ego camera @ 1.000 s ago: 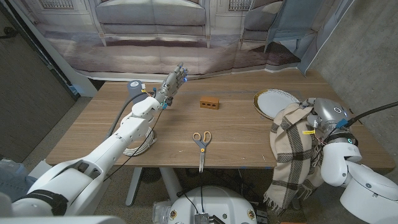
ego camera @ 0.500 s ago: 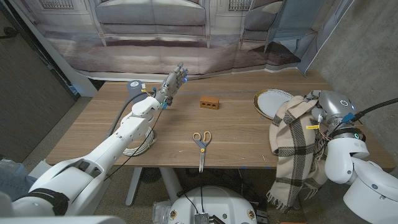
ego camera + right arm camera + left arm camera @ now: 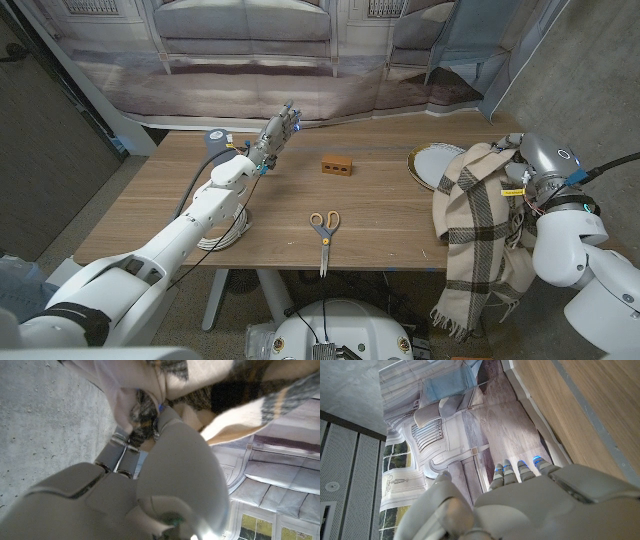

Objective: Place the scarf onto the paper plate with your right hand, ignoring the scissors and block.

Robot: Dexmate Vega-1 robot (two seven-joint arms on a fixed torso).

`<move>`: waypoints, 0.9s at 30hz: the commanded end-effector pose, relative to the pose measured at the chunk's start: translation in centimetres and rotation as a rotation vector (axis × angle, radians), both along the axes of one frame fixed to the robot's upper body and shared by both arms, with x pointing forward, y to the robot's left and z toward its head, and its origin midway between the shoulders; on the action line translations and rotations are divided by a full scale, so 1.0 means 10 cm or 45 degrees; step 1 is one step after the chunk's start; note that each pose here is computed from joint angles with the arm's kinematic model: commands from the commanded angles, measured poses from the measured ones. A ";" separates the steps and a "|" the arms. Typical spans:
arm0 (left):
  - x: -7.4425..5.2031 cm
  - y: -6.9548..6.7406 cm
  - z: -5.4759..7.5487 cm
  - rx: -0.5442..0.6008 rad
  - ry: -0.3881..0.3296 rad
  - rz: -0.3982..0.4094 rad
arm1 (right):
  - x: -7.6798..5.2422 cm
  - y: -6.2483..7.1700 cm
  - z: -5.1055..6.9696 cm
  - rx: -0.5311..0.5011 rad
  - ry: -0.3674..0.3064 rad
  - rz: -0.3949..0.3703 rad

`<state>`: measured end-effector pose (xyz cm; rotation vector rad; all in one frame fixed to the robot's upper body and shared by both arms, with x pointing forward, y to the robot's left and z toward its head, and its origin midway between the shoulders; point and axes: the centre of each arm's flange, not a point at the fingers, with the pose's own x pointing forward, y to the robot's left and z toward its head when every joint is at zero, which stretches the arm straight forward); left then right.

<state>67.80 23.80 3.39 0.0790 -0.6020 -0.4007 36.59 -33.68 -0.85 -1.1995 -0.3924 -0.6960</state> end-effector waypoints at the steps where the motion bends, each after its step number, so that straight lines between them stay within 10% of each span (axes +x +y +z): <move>1: 0.03 0.01 -0.02 -0.014 0.003 -0.004 | 0.00 0.02 0.18 -0.027 -0.004 0.016; 27: 0.00 -0.03 -0.05 -0.017 -0.005 -0.012 | 0.05 0.00 0.53 -0.082 0.109 0.047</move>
